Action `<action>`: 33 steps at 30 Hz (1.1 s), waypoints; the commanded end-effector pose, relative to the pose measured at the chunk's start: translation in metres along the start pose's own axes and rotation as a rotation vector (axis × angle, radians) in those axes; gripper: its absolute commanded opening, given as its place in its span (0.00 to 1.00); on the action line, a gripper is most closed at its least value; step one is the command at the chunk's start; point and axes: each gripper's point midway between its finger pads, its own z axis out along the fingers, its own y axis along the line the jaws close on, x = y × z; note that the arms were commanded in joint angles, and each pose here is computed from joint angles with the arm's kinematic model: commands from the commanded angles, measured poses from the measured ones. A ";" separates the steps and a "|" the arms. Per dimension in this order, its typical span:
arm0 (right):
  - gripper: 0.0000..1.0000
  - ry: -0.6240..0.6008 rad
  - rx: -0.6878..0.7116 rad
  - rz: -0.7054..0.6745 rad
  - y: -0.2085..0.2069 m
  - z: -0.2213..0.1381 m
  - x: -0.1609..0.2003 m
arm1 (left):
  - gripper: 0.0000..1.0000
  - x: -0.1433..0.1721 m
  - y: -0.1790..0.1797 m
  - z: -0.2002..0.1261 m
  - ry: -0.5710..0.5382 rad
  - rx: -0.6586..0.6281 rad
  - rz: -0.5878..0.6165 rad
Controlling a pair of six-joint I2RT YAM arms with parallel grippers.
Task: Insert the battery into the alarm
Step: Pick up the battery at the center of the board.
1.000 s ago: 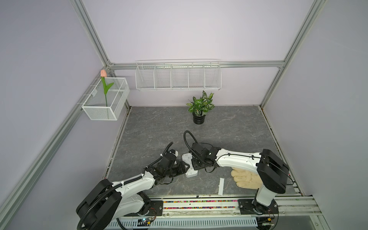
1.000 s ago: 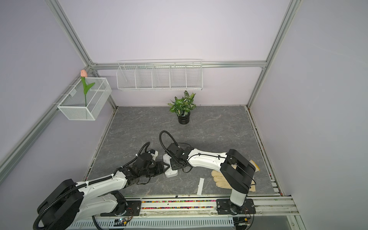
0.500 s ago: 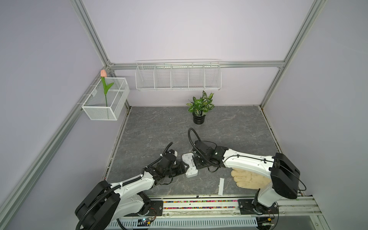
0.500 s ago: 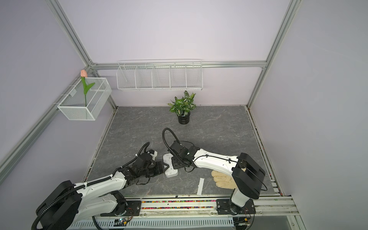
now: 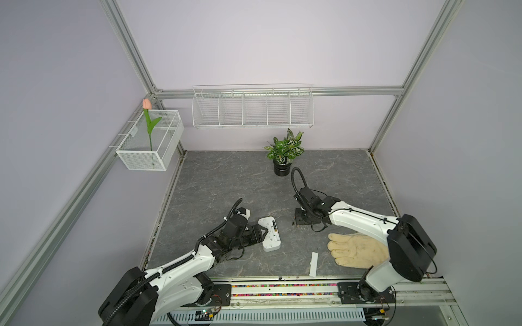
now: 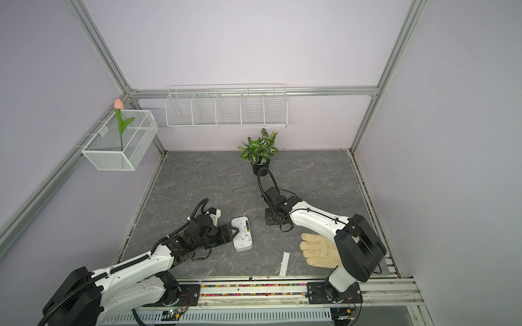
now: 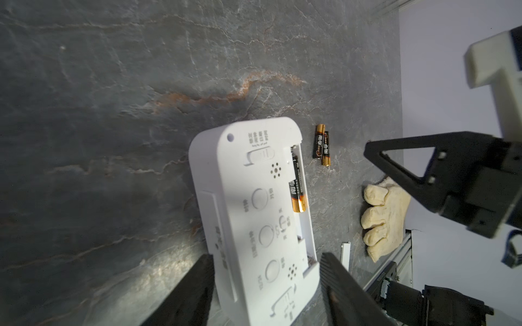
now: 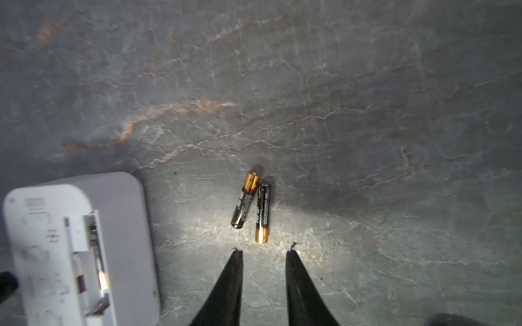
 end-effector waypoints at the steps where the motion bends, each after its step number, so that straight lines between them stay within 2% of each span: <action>1: 0.31 0.011 0.005 -0.015 0.001 0.012 -0.002 | 0.62 -0.004 0.001 -0.004 -0.027 -0.018 0.007; 8: 0.28 0.041 0.007 0.002 0.003 0.033 -0.003 | 0.62 -0.002 0.006 -0.006 -0.029 -0.031 0.000; 33: 0.21 0.095 0.065 -0.018 -0.010 0.041 0.012 | 0.63 0.000 0.010 -0.003 -0.024 -0.039 -0.006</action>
